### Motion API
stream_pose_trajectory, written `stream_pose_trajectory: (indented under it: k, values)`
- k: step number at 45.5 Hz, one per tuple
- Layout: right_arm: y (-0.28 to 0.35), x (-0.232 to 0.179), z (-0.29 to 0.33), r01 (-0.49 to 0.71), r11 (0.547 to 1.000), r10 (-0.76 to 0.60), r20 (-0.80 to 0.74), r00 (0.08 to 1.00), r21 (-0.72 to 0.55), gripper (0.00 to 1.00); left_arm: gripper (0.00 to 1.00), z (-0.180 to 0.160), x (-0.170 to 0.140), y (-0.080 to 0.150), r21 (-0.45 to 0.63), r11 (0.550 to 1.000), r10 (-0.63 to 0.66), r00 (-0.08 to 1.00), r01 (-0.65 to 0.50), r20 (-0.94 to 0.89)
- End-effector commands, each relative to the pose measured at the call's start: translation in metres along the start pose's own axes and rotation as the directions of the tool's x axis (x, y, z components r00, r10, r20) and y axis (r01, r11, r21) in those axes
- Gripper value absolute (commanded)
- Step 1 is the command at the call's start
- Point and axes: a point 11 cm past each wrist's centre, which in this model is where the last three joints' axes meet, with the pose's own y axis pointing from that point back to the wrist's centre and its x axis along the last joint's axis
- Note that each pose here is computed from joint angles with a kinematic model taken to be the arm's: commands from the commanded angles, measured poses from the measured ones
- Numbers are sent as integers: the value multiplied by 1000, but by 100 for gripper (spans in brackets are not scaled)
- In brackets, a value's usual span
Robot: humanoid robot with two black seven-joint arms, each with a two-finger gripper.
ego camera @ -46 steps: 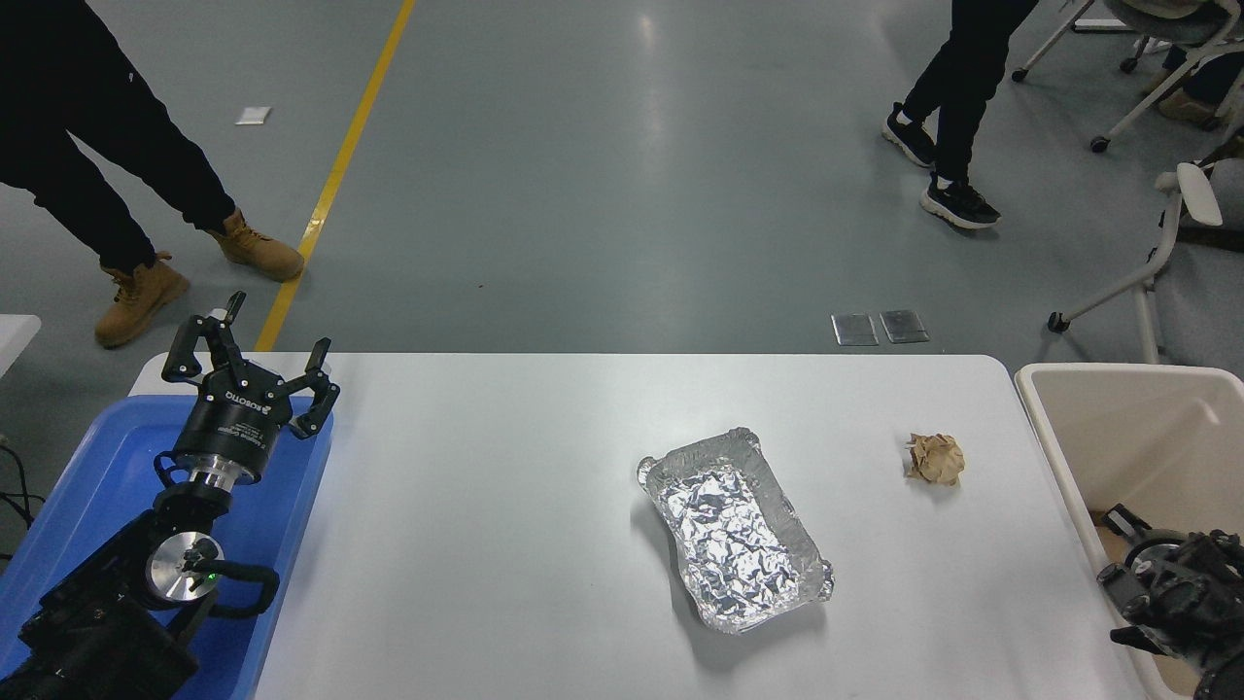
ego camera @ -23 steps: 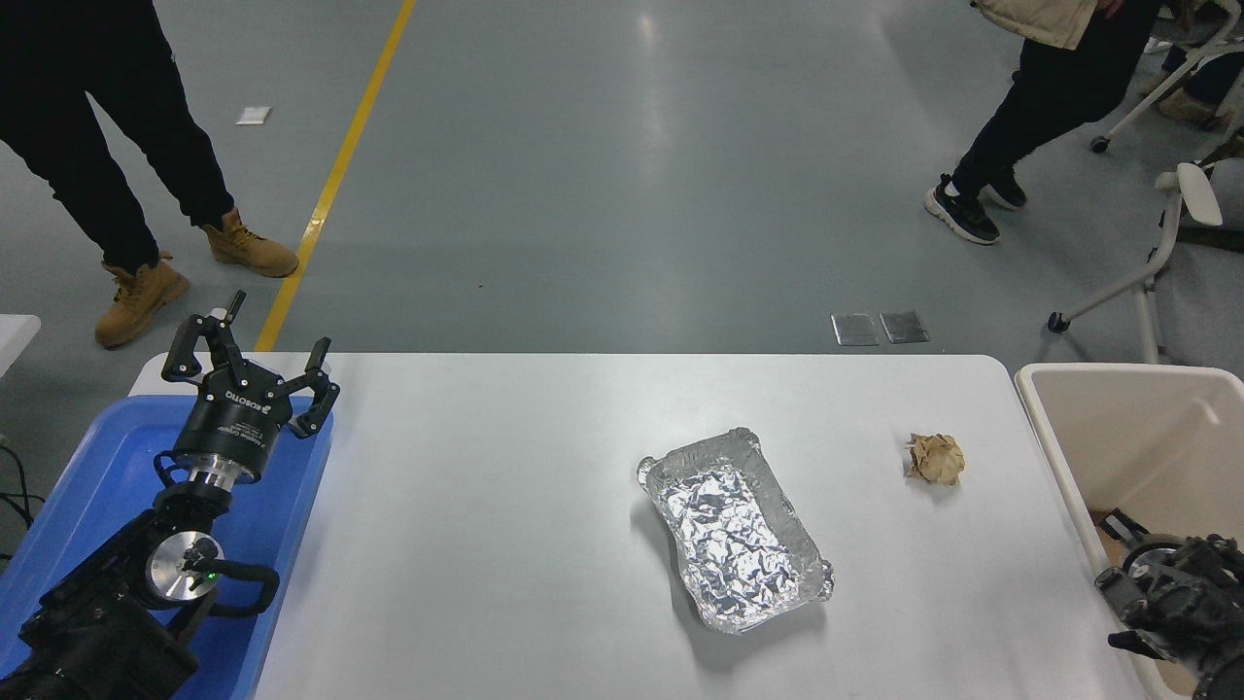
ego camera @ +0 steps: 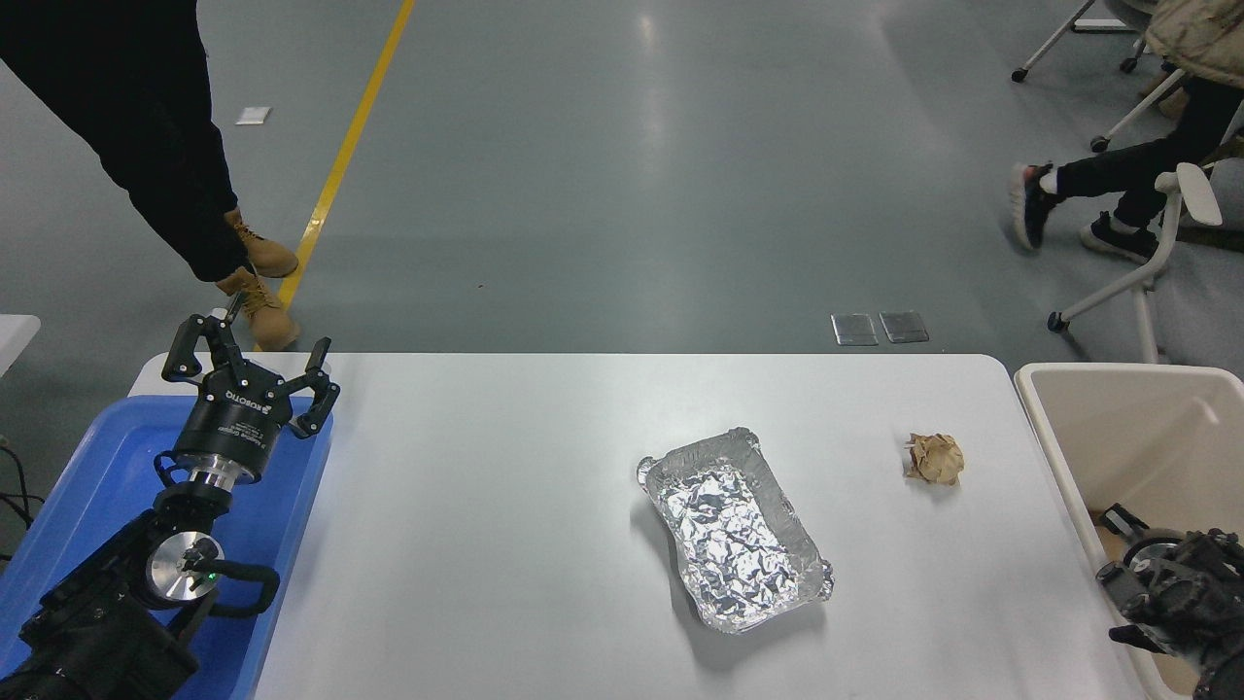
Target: Pick up foil plate and place in dustbin
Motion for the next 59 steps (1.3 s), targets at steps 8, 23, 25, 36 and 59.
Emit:
stream_pose_trajectory:
  k: [8, 23, 25, 36, 59]
  values:
    - [-2, 62, -1, -45, 999, 45, 29, 999, 0, 0, 98, 0, 0, 0, 1, 1000, 0, 1000, 0, 0]
    - [28, 204, -53, -251, 964, 252, -6, 968, 88, 100, 98, 0, 0, 0, 1, 1000, 0, 1000, 0, 0]
    - [37, 220, -62, -263, 959, 266, -16, 964, 104, 100, 98, 0, 0, 0, 1, 1000, 0, 1000, 0, 0]
    - [96, 282, -124, -254, 939, 249, 52, 967, 232, 100, 98, 0, 0, 0, 1, 1000, 0, 1000, 0, 0]
    - [259, 259, -248, 354, 766, -233, -283, 931, 537, 100, 98, 0, 0, 0, 1, 1000, 0, 1000, 0, 0]
